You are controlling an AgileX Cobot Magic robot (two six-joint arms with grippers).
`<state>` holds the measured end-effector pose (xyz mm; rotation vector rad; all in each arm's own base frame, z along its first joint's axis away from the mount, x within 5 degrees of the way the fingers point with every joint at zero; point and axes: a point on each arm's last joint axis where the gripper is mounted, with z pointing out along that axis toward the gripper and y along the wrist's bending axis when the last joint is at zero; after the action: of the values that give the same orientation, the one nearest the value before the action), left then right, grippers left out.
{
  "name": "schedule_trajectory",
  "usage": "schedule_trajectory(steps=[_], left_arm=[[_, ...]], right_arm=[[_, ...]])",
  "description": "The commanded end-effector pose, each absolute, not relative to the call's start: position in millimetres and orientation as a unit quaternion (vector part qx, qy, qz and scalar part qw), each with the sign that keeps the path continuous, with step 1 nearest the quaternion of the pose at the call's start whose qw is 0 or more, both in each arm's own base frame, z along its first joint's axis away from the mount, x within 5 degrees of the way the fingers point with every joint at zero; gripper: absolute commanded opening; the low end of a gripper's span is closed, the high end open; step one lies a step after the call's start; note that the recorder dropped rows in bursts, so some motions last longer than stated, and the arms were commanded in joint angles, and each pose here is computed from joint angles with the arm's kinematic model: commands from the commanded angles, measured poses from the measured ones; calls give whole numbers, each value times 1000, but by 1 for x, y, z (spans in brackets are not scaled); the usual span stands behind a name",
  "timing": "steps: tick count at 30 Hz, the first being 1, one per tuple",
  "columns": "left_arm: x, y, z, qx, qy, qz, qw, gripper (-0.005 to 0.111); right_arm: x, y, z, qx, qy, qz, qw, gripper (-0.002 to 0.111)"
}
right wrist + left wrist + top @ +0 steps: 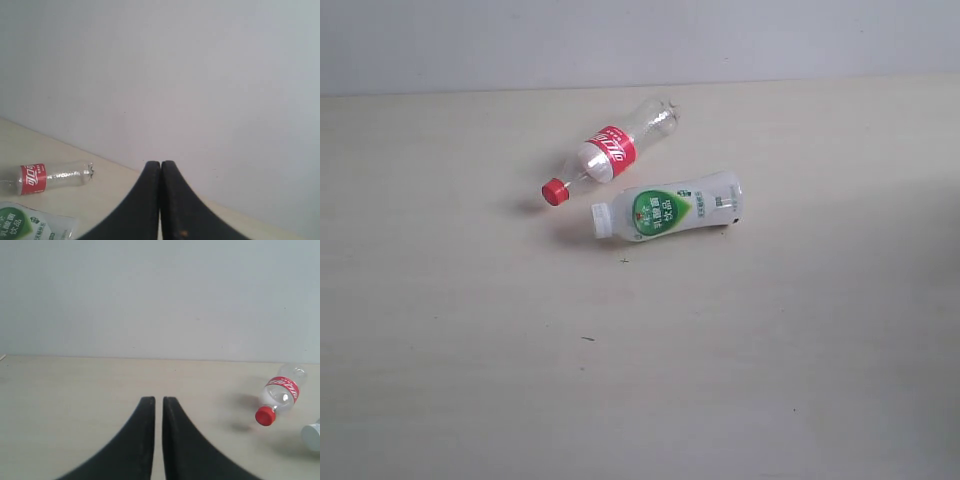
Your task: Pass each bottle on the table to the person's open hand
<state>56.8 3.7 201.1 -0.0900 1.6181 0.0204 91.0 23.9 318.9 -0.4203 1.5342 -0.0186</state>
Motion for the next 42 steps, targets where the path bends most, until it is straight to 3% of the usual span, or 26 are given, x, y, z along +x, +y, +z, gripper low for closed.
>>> schedule_trajectory(steps=[1,20,31,38,42], left_arm=[[56,3,202,-37,720,9,693,9],[56,3,202,-37,720,9,693,9],[56,3,202,-37,720,9,693,9],[56,3,202,-37,720,9,693,9],[56,3,202,-37,720,9,693,9]], right_arm=[[91,22,315,-189,698,-17,690,0],[93,24,316,-193,693,-14,695,0],[126,38,300,-211,730,1,650,0],[70,19,330,-177,636,1,751,0],[56,11,316,-168,641,-11,749,0]])
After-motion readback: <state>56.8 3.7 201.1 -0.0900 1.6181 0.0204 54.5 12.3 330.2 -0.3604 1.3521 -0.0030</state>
